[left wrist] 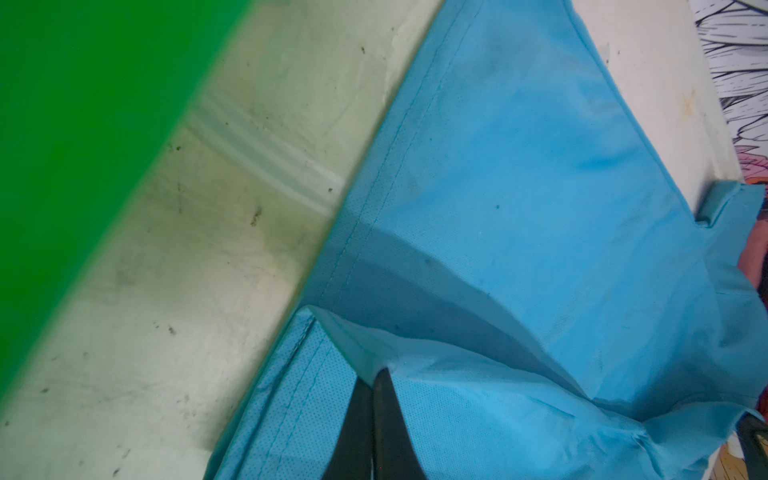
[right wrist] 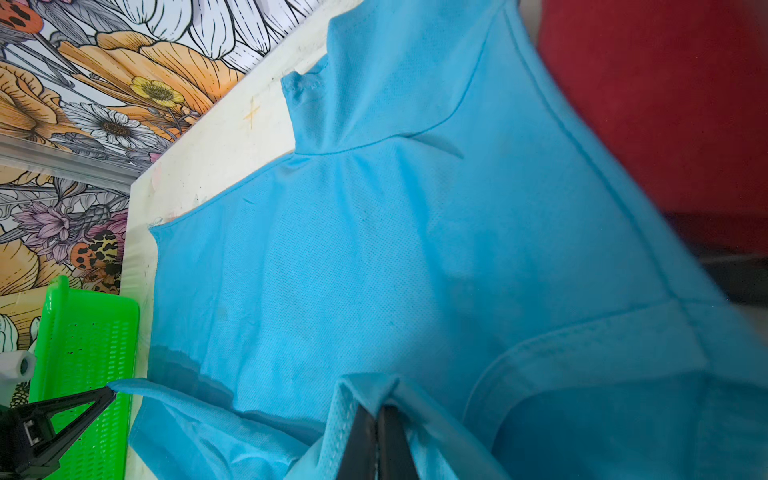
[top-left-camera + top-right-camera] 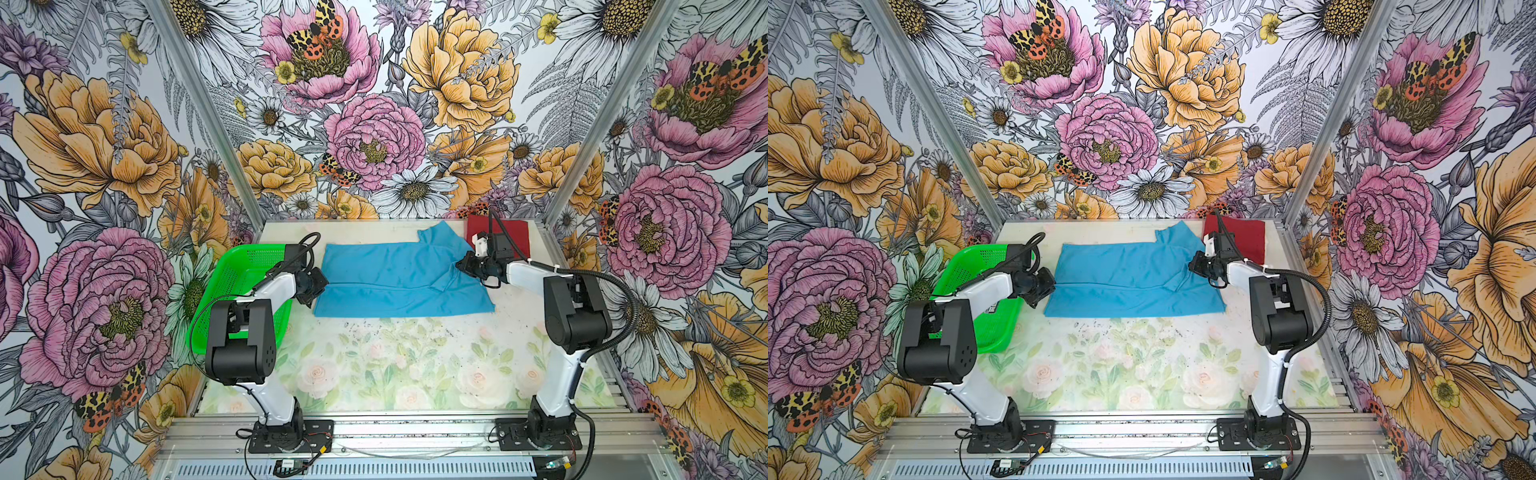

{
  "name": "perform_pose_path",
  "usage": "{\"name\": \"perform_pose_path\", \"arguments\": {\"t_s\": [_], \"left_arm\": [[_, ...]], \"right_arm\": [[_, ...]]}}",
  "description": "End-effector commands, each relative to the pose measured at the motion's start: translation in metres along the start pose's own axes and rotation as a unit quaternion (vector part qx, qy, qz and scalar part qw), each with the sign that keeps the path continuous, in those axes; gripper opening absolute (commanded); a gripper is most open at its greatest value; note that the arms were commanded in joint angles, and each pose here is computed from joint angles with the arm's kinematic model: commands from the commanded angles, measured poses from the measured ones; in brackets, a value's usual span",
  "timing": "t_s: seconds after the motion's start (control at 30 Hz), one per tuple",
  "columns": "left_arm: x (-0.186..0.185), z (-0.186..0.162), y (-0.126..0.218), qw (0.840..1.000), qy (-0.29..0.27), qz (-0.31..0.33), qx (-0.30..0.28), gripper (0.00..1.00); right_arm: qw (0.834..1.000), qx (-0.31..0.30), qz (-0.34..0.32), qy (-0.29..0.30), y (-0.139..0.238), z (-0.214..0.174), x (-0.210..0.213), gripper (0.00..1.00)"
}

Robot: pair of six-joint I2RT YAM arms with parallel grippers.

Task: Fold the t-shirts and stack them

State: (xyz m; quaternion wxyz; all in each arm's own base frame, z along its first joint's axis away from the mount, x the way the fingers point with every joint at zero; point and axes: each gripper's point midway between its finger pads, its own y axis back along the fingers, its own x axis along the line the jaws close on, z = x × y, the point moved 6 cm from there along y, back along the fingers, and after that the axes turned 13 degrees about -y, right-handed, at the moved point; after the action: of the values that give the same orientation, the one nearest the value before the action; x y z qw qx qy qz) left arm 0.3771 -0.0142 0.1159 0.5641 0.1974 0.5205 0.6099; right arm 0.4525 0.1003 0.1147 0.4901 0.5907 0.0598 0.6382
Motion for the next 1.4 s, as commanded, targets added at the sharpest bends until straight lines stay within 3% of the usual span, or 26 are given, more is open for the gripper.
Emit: {"name": "perform_pose_path", "arguments": {"t_s": [0.0, 0.47, 0.63, 0.7, 0.83, 0.87, 0.93, 0.97, 1.0, 1.03, 1.37], "left_arm": [[0.001, 0.010, 0.002, 1.000, -0.007, 0.006, -0.012, 0.00], [-0.005, 0.020, -0.012, 1.000, -0.010, 0.000, -0.005, 0.00], [-0.007, 0.025, -0.016, 1.000, -0.009, -0.004, -0.004, 0.01], [-0.010, 0.027, -0.015, 1.000, -0.011, -0.011, -0.006, 0.38], [-0.016, 0.035, 0.005, 0.999, -0.017, -0.012, -0.036, 0.88], [-0.017, 0.035, 0.011, 0.999, -0.021, -0.013, -0.043, 0.97], [-0.018, 0.032, 0.020, 0.999, -0.021, -0.017, -0.044, 0.99], [-0.018, 0.027, 0.024, 0.999, -0.020, -0.021, -0.041, 0.99], [-0.017, 0.019, 0.025, 0.999, -0.017, -0.026, -0.036, 0.99], [-0.016, 0.012, 0.026, 0.999, -0.016, -0.027, -0.031, 0.99], [-0.016, -0.052, 0.024, 0.999, -0.038, -0.005, 0.005, 0.95]], "right_arm": [[1.000, -0.017, 0.020, 0.006, -0.001, 0.014, 0.008, 0.00], [1.000, -0.020, 0.012, 0.000, -0.005, 0.017, 0.001, 0.00], [1.000, -0.020, 0.011, 0.000, -0.001, 0.017, -0.002, 0.16], [0.999, -0.026, 0.018, 0.013, 0.008, 0.018, 0.004, 0.28], [0.998, -0.047, 0.028, 0.042, 0.035, 0.016, 0.019, 0.53], [0.997, -0.052, 0.027, 0.044, 0.043, 0.012, 0.020, 0.60], [0.997, -0.053, 0.021, 0.042, 0.056, 0.004, 0.020, 0.68], [0.998, -0.054, 0.009, 0.037, 0.064, -0.003, 0.016, 0.79], [0.998, -0.053, 0.000, 0.035, 0.069, -0.009, 0.013, 0.80], [0.998, -0.050, -0.013, 0.032, 0.075, -0.017, 0.008, 0.90], [0.994, -0.029, -0.101, 0.018, 0.107, -0.078, -0.039, 0.90]]}}
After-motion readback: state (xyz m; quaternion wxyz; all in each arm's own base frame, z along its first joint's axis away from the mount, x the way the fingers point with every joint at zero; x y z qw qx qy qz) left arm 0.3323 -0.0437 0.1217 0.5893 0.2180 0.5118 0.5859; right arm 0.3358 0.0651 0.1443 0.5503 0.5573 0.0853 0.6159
